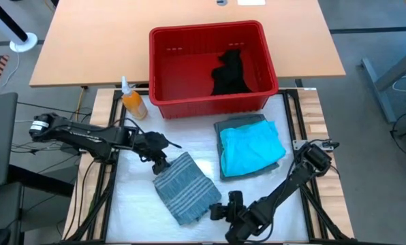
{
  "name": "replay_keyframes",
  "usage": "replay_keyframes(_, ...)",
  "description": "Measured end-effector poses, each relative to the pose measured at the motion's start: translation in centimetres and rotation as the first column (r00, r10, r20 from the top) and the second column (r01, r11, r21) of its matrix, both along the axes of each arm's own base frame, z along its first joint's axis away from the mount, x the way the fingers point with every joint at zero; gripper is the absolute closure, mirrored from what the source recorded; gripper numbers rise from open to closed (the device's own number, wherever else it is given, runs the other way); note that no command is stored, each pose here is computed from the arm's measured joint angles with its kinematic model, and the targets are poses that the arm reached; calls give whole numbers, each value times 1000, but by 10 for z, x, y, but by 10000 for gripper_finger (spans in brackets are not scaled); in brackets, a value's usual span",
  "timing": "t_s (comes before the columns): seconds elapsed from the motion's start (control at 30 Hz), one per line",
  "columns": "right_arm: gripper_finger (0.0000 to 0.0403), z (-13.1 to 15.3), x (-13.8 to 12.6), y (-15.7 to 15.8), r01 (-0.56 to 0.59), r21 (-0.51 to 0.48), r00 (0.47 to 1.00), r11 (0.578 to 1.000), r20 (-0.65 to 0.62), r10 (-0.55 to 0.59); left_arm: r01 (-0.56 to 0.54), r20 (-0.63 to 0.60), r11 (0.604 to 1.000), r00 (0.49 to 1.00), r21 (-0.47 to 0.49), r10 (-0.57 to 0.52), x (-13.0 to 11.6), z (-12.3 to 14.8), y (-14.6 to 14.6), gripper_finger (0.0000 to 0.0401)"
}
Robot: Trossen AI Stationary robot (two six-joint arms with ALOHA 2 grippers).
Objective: Fold Laundry from Bin
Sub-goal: Stack the folded blue patterned polo shirt on the folded light blue shorts
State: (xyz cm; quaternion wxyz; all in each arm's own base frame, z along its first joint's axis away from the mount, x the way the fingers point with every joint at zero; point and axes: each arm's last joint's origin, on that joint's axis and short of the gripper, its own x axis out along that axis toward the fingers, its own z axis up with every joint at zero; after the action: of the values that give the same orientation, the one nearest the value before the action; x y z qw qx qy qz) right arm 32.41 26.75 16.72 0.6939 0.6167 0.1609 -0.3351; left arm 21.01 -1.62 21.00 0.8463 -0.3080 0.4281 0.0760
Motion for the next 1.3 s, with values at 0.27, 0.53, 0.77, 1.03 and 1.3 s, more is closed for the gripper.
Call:
replay_keyframes(0.27,138,-19,0,-12,1,-34,1000,999,-1,-1,-77,90,987,992,-139,90,-12,-50,-3,120)
replay_keyframes(0.53,138,-40,27,-30,-9,9,1000,1000,12,8,-120,180,972,971,-204,158,-20,-66,-5,120)
replay_keyframes(0.77,138,-77,42,-34,8,56,1000,998,2,-8,-103,120,982,985,-159,123,-19,-81,-21,120)
replay_keyframes(1.03,197,-72,51,-49,-74,-38,996,997,-48,72,-75,125,976,987,-204,102,-1,-106,-39,156)
replay_keyframes(1.3,372,-45,59,-73,-210,-215,975,954,-113,189,3,120,981,993,-196,21,10,-108,-44,352)
